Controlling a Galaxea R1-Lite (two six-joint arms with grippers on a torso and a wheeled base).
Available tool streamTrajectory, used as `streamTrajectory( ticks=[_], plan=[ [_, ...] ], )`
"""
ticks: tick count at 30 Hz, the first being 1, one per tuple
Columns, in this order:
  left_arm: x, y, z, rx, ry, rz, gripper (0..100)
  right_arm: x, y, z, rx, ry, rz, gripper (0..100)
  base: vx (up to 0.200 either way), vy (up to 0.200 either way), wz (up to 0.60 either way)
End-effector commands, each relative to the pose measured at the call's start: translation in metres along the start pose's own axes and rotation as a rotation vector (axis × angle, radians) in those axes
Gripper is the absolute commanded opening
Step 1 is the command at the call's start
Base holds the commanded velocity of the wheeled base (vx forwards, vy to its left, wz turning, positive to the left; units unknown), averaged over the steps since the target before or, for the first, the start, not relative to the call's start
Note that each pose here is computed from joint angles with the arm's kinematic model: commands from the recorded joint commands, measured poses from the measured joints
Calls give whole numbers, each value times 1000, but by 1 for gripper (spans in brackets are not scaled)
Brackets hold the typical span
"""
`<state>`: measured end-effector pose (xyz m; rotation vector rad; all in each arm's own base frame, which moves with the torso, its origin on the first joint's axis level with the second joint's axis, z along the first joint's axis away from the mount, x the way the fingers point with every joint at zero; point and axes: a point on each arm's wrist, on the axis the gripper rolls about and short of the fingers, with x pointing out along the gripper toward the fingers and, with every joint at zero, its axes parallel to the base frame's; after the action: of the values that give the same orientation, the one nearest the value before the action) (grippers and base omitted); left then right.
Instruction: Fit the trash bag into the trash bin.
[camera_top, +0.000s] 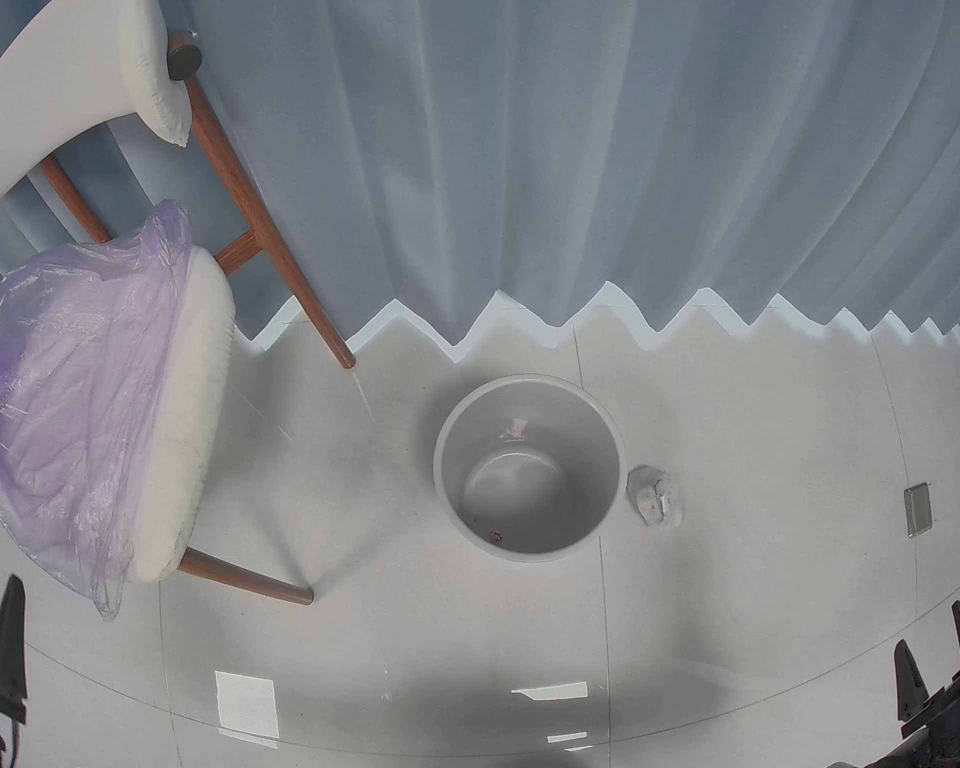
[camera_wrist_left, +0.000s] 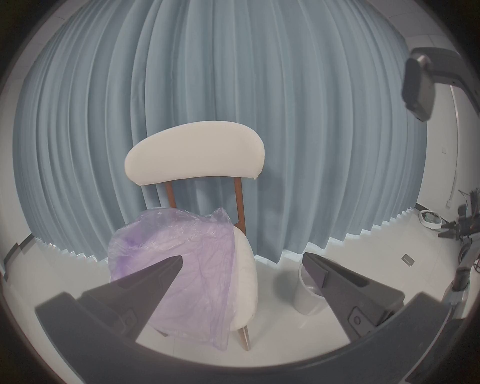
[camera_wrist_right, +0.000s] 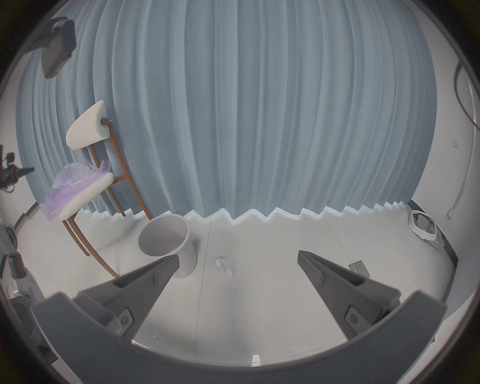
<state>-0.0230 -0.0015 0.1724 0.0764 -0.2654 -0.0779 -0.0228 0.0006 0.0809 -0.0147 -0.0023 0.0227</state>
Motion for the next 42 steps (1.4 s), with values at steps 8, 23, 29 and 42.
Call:
streamTrajectory(
  ticks=[8,23,29,42],
  plan=[
    [172,26,25,-15,481,33,100,0,0,-5,-1,1,0,100,0,0,0],
    [229,44,-7,103,505,-41,100,0,0,-5,-1,1,0,100,0,0,0],
    [225,42,-14,73,517,-79,100,0,0,-5,-1,1,0,100,0,0,0],
    [233,41,-27,66,536,-87,100,0,0,-5,-1,2,0,100,0,0,0]
  ],
)
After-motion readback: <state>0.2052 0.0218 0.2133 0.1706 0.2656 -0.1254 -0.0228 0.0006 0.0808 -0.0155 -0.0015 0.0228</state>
